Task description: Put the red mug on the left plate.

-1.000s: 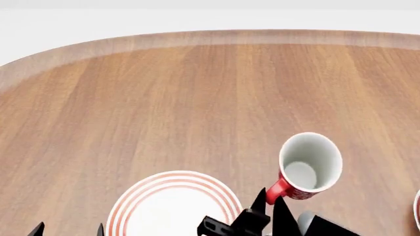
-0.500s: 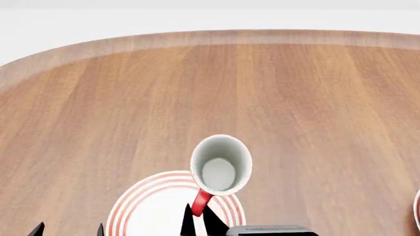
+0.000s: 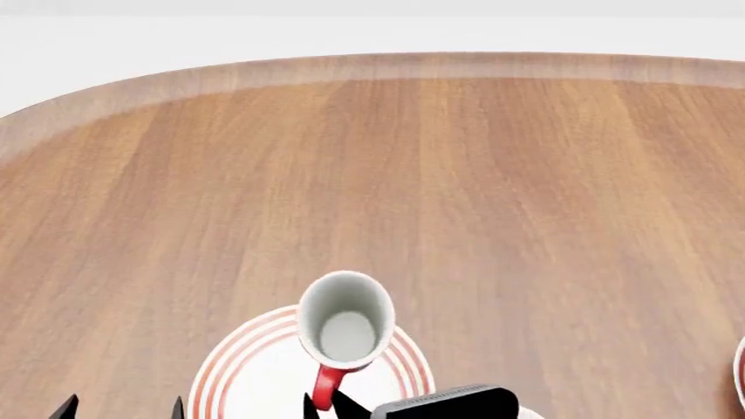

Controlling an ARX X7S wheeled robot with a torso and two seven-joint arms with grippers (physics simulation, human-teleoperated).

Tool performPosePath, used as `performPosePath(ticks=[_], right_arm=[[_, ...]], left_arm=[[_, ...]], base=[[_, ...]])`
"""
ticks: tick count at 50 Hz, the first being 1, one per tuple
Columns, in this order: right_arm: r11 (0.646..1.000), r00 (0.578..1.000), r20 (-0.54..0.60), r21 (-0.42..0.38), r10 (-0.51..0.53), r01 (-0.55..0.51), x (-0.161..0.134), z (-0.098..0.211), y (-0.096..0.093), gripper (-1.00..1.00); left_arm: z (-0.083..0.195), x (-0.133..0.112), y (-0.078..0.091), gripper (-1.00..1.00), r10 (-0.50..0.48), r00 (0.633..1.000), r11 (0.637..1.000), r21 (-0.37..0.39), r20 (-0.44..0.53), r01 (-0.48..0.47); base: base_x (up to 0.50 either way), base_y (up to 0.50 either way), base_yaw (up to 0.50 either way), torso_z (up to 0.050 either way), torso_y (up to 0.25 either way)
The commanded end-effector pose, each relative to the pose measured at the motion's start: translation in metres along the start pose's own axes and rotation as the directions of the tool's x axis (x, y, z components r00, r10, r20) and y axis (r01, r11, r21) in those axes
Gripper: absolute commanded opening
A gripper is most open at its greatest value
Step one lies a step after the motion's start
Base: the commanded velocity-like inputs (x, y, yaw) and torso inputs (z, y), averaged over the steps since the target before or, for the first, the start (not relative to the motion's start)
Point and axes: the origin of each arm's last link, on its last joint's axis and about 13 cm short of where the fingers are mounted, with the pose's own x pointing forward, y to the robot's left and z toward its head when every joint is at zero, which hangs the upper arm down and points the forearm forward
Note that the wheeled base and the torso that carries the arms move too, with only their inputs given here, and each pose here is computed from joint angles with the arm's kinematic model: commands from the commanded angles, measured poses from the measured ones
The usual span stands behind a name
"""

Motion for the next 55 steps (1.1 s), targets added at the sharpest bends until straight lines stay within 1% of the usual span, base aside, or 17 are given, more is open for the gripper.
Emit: performPosePath(ticks=[1, 4, 6, 7, 17, 25, 27, 30, 31, 32, 51, 55], right_arm=[[0.998, 0.996, -0.059, -0.003, 0.065, -0.065, 0.007, -0.002, -0.006, -1.00], [0.996, 0.994, -0.071, 0.023, 0.088, -0.086, 0.007, -0.002, -0.004, -1.00], [0.996, 0.994, -0.065, -0.028, 0.088, -0.090, 0.009, -0.005, -0.005, -1.00], [0.995, 0.993, -0.072, -0.010, 0.095, -0.096, 0.010, -0.006, -0.005, -1.00], [0.997, 0.992, -0.108, -0.040, 0.067, -0.072, 0.021, -0.009, -0.008, -1.00], [0.997, 0.992, -0.114, -0.047, 0.054, -0.059, 0.028, -0.008, -0.012, -1.00], [0.996, 0.992, -0.112, -0.060, 0.057, -0.064, 0.029, -0.009, -0.011, -1.00], [0.997, 0.992, -0.113, -0.057, 0.051, -0.058, 0.031, -0.009, -0.012, -1.00], [0.998, 0.994, -0.104, -0.052, 0.019, -0.025, 0.031, -0.008, -0.012, -1.00], [0.998, 0.994, -0.105, -0.049, 0.035, -0.040, 0.025, -0.005, -0.011, -1.00], [0.998, 0.994, -0.105, -0.049, 0.035, -0.040, 0.025, -0.005, -0.011, -1.00], [0.999, 0.992, -0.115, -0.007, 0.043, -0.044, 0.035, -0.007, -0.015, -1.00]], left_arm=[[0.000, 0.000, 0.000, 1.00, 0.001, 1.000, 1.000, 0.001, 0.000, -0.001], [0.000, 0.000, 0.000, 1.00, 0.001, 1.000, 1.000, 0.001, 0.000, -0.001], [0.000, 0.000, 0.000, 1.00, 0.000, 1.000, 1.000, 0.001, 0.001, 0.000], [0.000, 0.000, 0.000, 1.00, 0.001, 1.000, 1.000, 0.001, 0.001, -0.001], [0.000, 0.000, 0.000, 1.00, 0.002, 1.000, 1.000, 0.000, 0.000, -0.002], [0.000, 0.001, 0.000, 1.00, 0.002, 1.000, 1.000, 0.001, 0.000, -0.002], [0.000, 0.001, 0.000, 1.00, 0.003, 1.000, 1.000, 0.000, -0.001, -0.003], [0.000, 0.001, 0.000, 1.00, 0.003, 1.000, 1.000, 0.000, 0.000, -0.003], [0.000, 0.001, 0.000, 1.00, 0.003, 1.000, 1.000, 0.000, 0.000, -0.003], [0.000, 0.001, 0.000, 1.00, 0.003, 1.000, 1.000, 0.000, 0.000, -0.003], [0.000, 0.001, 0.000, 1.00, 0.003, 1.000, 1.000, 0.000, 0.000, -0.003], [0.000, 0.001, 0.000, 1.00, 0.001, 1.000, 1.000, -0.002, 0.000, -0.001]], base=[[0.00, 0.00, 0.00, 0.000, 0.010], [0.00, 0.00, 0.00, 0.000, 0.000], [0.00, 0.00, 0.00, 0.000, 0.000], [0.00, 0.00, 0.00, 0.000, 0.000], [0.00, 0.00, 0.00, 0.000, 0.000], [0.00, 0.00, 0.00, 0.000, 0.000], [0.00, 0.00, 0.00, 0.000, 0.000], [0.00, 0.00, 0.00, 0.000, 0.000], [0.00, 0.00, 0.00, 0.000, 0.000], [0.00, 0.00, 0.00, 0.000, 0.000], [0.00, 0.00, 0.00, 0.000, 0.001], [0.00, 0.00, 0.00, 0.000, 0.000]])
